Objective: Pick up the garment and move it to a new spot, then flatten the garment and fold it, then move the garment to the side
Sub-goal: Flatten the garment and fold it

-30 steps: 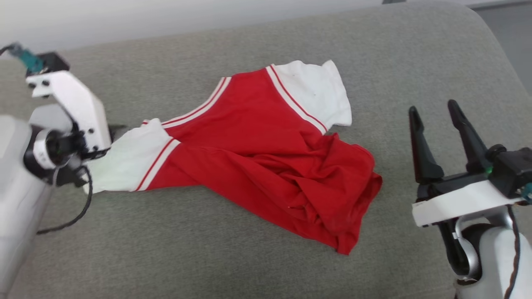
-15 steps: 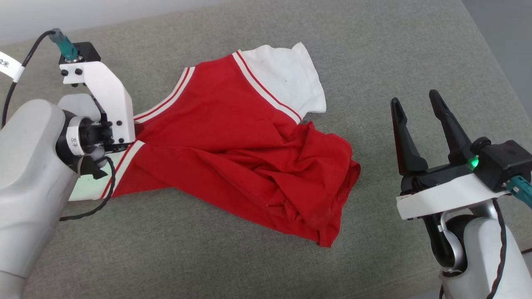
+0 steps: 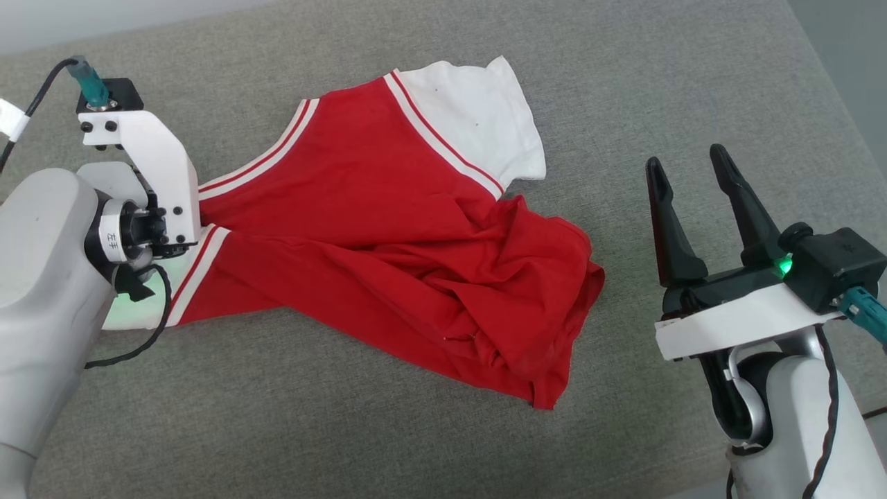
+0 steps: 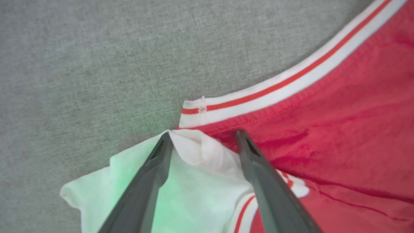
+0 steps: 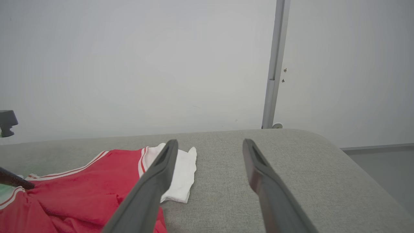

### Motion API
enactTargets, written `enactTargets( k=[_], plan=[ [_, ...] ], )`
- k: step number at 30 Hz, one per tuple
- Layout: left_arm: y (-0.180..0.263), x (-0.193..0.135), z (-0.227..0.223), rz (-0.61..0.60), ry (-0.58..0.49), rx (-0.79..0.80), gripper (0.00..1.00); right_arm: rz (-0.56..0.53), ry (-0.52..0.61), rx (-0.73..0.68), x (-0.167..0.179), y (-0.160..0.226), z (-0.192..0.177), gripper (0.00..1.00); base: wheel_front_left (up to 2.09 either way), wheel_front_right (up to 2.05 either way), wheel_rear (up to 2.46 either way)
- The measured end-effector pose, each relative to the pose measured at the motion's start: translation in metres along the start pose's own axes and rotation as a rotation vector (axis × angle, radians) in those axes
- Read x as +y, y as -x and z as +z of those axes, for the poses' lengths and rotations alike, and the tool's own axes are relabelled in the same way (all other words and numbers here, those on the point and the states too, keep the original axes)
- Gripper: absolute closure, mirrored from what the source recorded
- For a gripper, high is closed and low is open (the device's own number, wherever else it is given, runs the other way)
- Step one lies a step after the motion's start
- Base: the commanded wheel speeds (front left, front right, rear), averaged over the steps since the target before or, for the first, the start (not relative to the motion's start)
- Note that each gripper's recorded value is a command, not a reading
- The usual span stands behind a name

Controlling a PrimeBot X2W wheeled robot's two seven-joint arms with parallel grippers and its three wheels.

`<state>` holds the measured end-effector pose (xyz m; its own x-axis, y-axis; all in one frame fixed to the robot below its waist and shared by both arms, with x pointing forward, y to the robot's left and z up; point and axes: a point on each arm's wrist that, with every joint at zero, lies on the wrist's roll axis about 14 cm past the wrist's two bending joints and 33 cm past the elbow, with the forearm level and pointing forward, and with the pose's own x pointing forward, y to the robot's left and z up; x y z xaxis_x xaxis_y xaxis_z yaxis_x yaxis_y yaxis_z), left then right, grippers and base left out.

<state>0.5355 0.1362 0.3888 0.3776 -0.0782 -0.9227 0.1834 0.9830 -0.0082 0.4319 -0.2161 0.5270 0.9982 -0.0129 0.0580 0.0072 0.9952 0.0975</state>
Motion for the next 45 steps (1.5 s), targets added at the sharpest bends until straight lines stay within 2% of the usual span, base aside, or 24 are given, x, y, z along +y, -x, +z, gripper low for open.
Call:
enactTargets(
  k=[23, 24, 25, 26, 27, 28, 37, 38, 39, 40, 45],
  plan=[
    [0.026, 0.001, 0.006, -0.07, 0.006, -0.097, 1.0, 0.048, -0.008, -0.01, 0.018, -0.01, 0.002, 0.0, 0.0, 0.0, 0.0],
    [0.026, 0.001, 0.006, -0.071, 0.006, -0.102, 0.85, 0.051, -0.008, -0.008, 0.019, -0.01, 0.002, 0.0, 0.0, 0.0, 0.0],
    [0.026, 0.001, 0.007, -0.074, 0.008, -0.105, 0.53, 0.054, -0.009, -0.008, 0.019, -0.01, 0.002, 0.0, 0.0, 0.0, 0.0],
    [0.026, 0.002, 0.007, -0.075, 0.007, -0.105, 0.43, 0.055, -0.009, -0.009, 0.02, -0.011, 0.002, 0.0, 0.0, 0.0, 0.0],
    [0.026, 0.003, 0.007, -0.073, 0.008, -0.107, 0.25, 0.055, -0.008, -0.008, 0.02, -0.011, 0.002, 0.0, 0.0, 0.0, 0.0],
    [0.026, 0.004, 0.007, -0.07, 0.007, -0.109, 0.0, 0.055, -0.007, -0.009, 0.02, -0.011, 0.002, 0.0, 0.0, 0.0, 0.0],
    [0.021, 0.011, 0.001, -0.047, 0.008, -0.085, 0.0, 0.054, -0.005, -0.004, 0.019, -0.01, 0.003, 0.0, 0.0, 0.0, 0.0],
    [0.02, 0.011, 0.0, -0.044, 0.008, -0.079, 0.2, 0.054, -0.005, -0.005, 0.019, -0.01, 0.003, 0.0, 0.0, 0.0, 0.0],
    [0.019, 0.012, -0.001, -0.043, 0.009, -0.073, 0.64, 0.054, -0.005, -0.005, 0.019, -0.01, 0.003, 0.0, 0.0, 0.0, 0.0],
    [0.019, 0.012, -0.001, -0.042, 0.009, -0.071, 1.0, 0.053, -0.005, -0.005, 0.019, -0.01, 0.003, 0.0, 0.0, 0.0, 0.0],
    [0.021, 0.012, -0.001, -0.048, 0.018, -0.069, 1.0, 0.047, -0.005, -0.006, 0.017, -0.009, 0.004, 0.0, 0.0, 0.0, 0.0]
  ],
)
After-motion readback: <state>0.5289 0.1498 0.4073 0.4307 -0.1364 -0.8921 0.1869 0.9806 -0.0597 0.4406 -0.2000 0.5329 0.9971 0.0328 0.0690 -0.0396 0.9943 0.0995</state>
